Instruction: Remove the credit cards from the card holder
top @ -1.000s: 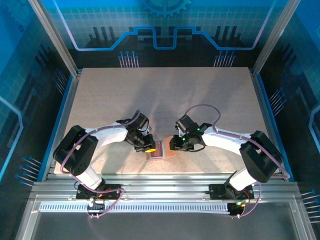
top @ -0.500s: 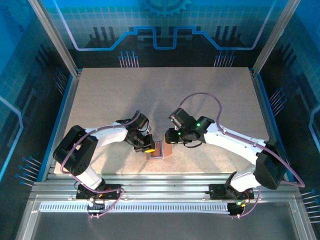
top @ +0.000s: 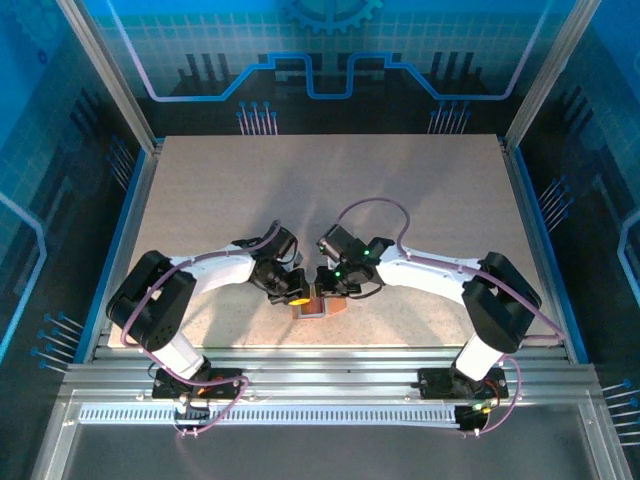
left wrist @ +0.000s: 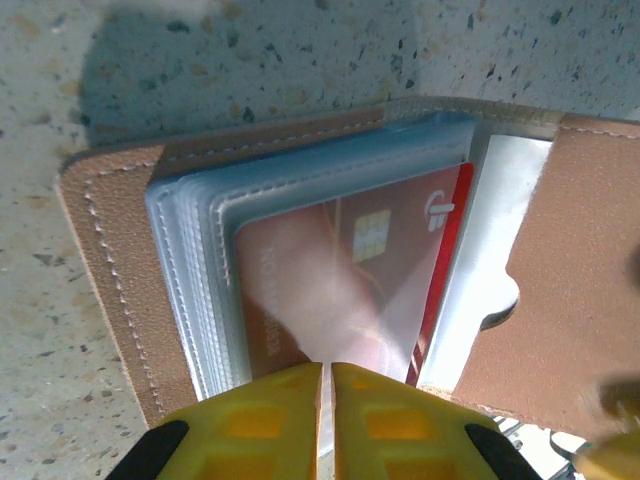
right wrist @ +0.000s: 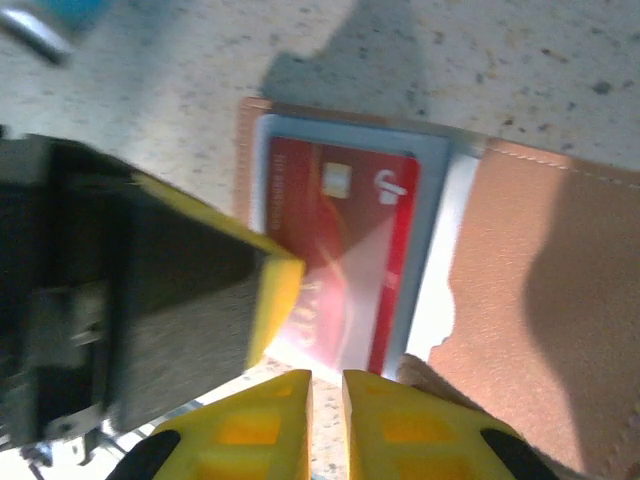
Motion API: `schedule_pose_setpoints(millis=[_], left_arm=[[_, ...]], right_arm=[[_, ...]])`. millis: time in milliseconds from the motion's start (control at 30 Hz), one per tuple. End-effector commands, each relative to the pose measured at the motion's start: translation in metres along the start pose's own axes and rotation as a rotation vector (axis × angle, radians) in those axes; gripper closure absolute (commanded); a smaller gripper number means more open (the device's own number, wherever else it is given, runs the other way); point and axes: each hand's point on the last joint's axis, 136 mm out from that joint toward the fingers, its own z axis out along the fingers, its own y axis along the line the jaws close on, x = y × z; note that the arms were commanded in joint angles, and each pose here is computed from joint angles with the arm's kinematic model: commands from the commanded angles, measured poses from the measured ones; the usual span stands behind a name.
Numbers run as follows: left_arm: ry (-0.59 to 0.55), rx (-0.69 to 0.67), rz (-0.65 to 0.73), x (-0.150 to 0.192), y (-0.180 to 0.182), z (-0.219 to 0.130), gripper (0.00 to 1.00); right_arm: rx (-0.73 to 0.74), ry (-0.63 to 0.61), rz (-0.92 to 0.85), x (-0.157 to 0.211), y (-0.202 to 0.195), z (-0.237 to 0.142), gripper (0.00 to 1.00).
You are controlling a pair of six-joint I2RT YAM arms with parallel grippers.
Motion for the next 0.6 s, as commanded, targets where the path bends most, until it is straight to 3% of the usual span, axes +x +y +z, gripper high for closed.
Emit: schedule_pose_setpoints(millis=[0,567], left_arm=[[0.01,-0.049,-0.007,0.005,0.014,0.0,0.89],[0.002,-0.045,-0.013,0.004,0.016,-0.001,0.89]], right_arm=[[0.126,-0.005,-0.014,-0.001,-0.018,0.001,0.85],[0.22,0.081,0.028,0.023,-0.068,0.045,0.88]])
